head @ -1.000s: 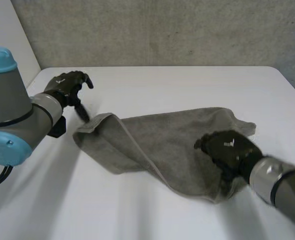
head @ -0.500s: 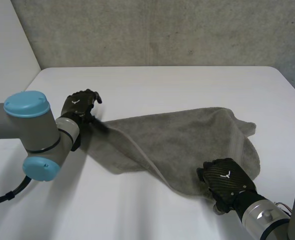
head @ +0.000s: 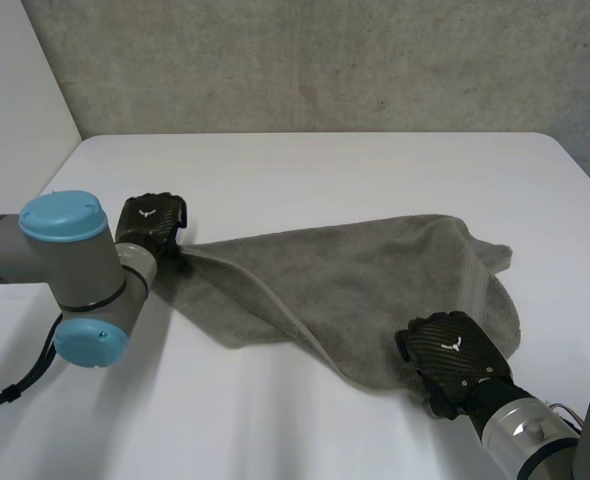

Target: Fold the towel.

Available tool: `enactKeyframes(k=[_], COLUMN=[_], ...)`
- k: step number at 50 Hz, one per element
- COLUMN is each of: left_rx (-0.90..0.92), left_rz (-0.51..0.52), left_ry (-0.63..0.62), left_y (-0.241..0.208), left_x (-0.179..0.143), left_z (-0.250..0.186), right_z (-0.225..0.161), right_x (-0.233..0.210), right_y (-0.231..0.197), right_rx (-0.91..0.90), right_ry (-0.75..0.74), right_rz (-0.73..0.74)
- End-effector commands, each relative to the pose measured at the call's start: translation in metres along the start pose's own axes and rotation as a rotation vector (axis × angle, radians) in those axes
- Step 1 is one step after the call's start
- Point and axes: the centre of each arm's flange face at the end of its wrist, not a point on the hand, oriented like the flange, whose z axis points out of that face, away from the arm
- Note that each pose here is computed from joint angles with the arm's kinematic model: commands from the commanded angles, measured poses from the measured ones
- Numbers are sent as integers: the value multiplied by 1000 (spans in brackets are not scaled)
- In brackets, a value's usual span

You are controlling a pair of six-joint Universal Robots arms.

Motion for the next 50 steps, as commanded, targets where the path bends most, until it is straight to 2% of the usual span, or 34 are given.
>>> enactKeyframes(k=[1,22,38,50], left_rx=[0,-11,-17,-17], left_rz=[12,16,18,19], left_ry=[-2,-2,-2,1], left_y=[1,8,9,8], left_x=[0,1,1,1], left_z=[1,3,3,3], right_z=[3,5,19,25], right_x=[0,-8,-9,-2], right_y=[1,3,12,9], right_rx=[5,-11,-25,-23], right_ry=[2,-27,-32,32], right_rz=[14,78,62,47])
